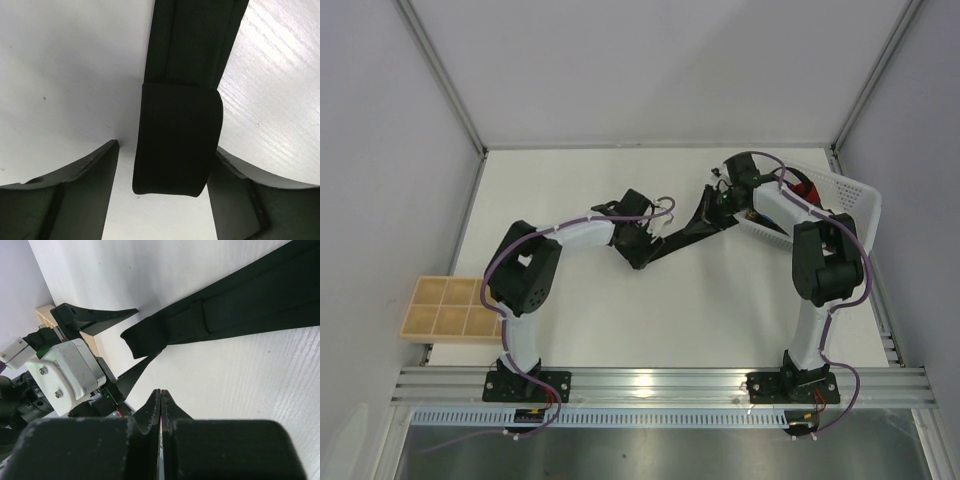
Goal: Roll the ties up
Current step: Roll the tie
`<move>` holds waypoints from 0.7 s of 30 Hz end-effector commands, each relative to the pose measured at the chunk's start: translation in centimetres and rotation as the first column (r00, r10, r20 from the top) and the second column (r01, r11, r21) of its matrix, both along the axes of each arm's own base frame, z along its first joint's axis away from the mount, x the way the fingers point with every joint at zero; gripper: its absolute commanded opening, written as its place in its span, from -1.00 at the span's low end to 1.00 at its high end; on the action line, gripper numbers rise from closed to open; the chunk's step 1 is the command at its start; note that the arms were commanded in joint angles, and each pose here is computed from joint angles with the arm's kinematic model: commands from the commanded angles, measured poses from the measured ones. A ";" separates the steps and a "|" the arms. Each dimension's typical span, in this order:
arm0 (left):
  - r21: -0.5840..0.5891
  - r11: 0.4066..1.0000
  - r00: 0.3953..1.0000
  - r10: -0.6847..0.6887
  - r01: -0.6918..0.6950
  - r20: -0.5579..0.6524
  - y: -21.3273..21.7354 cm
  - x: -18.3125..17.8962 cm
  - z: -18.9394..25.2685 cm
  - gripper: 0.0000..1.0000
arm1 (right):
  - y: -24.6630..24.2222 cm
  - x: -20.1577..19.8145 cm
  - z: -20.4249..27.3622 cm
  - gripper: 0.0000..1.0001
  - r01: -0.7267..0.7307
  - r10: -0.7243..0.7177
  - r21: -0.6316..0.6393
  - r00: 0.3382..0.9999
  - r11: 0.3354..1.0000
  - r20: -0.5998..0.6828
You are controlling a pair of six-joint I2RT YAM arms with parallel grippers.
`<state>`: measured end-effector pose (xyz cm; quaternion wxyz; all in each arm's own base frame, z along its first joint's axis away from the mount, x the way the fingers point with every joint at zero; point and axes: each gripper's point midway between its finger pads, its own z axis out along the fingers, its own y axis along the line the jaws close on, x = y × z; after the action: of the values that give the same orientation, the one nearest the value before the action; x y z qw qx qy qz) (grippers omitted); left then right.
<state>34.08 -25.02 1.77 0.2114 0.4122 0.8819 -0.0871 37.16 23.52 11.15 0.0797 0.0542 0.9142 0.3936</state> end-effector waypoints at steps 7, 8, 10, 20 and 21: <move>-0.057 0.998 0.999 -0.029 0.028 -0.029 -0.7 -0.4 0.7 -0.20 | 1.2 0.8 1.5 -1.00 -0.019 0.018 0.032 0.999 0.999 0.044; -0.060 0.998 0.999 -0.032 0.031 -0.023 -0.8 -0.5 0.9 -0.31 | 1.3 0.9 1.4 -1.00 -0.022 0.020 0.033 0.999 0.999 0.043; -0.078 0.997 0.999 -0.031 0.030 -0.017 -0.7 -0.6 1.5 -0.31 | 1.7 0.9 1.4 -1.00 -0.026 0.025 0.033 0.999 0.999 0.043; -0.198 0.980 0.996 0.039 -0.022 0.084 1.0 0.3 6.7 0.99 | 3.0 0.7 1.0 -1.00 -0.050 0.048 0.031 0.998 0.998 0.038; -0.218 0.976 0.994 0.052 -0.029 0.099 1.4 0.5 7.5 1.00 | 3.0 0.8 1.0 -1.00 -0.048 0.047 0.031 0.998 0.998 0.038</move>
<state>32.90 -23.77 4.08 0.2249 0.3923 0.8823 -0.1307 36.93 25.74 10.70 0.0686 0.0373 0.9145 0.3969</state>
